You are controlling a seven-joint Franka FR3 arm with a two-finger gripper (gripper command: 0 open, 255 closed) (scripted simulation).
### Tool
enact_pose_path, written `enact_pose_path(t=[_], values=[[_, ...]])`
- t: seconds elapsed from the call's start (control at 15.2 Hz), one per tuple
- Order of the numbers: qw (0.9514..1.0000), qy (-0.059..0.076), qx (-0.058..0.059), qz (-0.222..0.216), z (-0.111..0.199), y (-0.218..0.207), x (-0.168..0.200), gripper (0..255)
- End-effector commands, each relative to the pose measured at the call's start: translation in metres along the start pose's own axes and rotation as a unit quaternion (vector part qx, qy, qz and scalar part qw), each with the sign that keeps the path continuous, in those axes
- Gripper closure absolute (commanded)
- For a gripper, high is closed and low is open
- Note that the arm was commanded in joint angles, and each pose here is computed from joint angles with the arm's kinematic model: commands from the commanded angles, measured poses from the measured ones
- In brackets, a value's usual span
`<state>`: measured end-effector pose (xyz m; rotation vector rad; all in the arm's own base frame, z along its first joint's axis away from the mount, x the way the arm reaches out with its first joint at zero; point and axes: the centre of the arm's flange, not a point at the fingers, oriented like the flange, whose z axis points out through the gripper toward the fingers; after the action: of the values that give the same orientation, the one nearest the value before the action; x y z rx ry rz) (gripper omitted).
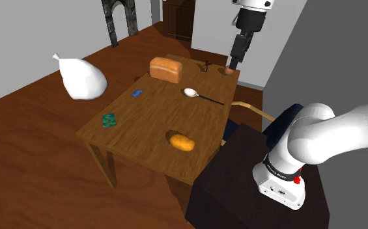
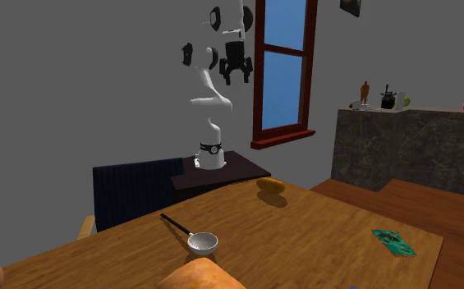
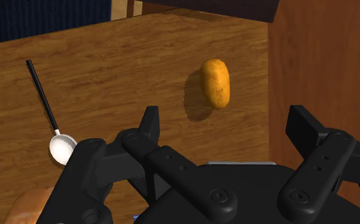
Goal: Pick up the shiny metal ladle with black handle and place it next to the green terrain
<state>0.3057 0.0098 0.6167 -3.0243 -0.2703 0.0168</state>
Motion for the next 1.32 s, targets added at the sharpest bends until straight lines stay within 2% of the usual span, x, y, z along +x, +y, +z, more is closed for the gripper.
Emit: enact_pose_path(t=[0.0,1.25], values=[[1.0000,0.000,0.000,0.000,0.000,0.000,0.000,0],[0.9983,-0.024,-0.045,-0.029,0.171,0.148,0.094,0]])
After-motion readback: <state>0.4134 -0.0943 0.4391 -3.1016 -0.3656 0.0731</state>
